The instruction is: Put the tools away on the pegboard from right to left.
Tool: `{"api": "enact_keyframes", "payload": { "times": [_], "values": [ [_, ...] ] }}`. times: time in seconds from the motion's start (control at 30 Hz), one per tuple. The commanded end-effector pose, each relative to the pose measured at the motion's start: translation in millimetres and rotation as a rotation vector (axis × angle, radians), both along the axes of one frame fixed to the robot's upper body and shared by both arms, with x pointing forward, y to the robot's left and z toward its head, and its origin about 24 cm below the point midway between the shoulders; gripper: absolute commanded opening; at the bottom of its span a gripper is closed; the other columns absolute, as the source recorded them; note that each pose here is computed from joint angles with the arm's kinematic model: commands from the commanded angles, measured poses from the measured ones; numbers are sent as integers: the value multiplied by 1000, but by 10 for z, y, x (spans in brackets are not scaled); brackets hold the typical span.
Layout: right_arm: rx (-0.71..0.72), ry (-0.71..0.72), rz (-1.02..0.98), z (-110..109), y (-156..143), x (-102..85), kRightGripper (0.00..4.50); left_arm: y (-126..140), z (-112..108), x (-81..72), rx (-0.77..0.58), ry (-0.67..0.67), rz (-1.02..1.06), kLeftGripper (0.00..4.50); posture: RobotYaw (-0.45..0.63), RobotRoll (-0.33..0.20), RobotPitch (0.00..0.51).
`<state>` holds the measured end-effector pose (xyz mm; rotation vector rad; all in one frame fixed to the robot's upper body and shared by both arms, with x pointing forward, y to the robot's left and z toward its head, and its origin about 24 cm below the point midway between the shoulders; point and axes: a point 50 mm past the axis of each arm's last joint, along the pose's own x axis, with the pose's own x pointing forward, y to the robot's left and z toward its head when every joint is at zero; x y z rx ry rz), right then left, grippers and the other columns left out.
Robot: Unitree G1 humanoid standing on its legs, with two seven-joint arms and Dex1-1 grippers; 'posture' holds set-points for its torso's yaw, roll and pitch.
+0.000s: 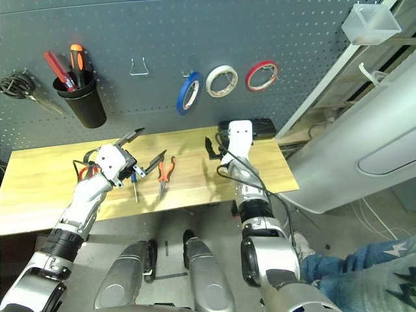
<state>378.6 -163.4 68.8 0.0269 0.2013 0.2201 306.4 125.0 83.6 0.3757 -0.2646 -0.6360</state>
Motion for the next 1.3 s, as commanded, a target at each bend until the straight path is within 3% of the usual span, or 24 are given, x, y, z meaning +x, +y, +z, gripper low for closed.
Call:
{"api": "enact_keyframes", "payload": {
  "times": [0.03,0.6,1.1,1.3],
  "values": [
    [2,103,27,-147,73,-29,4481,35,-129,-35,40,79,19,4500,84,0,248],
    [-4,283,125,-246,485,-25,4481,232,-382,-104,146,368,147,4500,165,0,321],
    [-61,369,111,-316,657,-36,4481,313,-416,-207,144,430,210,4500,238,0,383],
    [-89,423,57,-323,650,-39,4481,314,-429,-241,144,439,208,4500,237,0,380]
  ]
}}
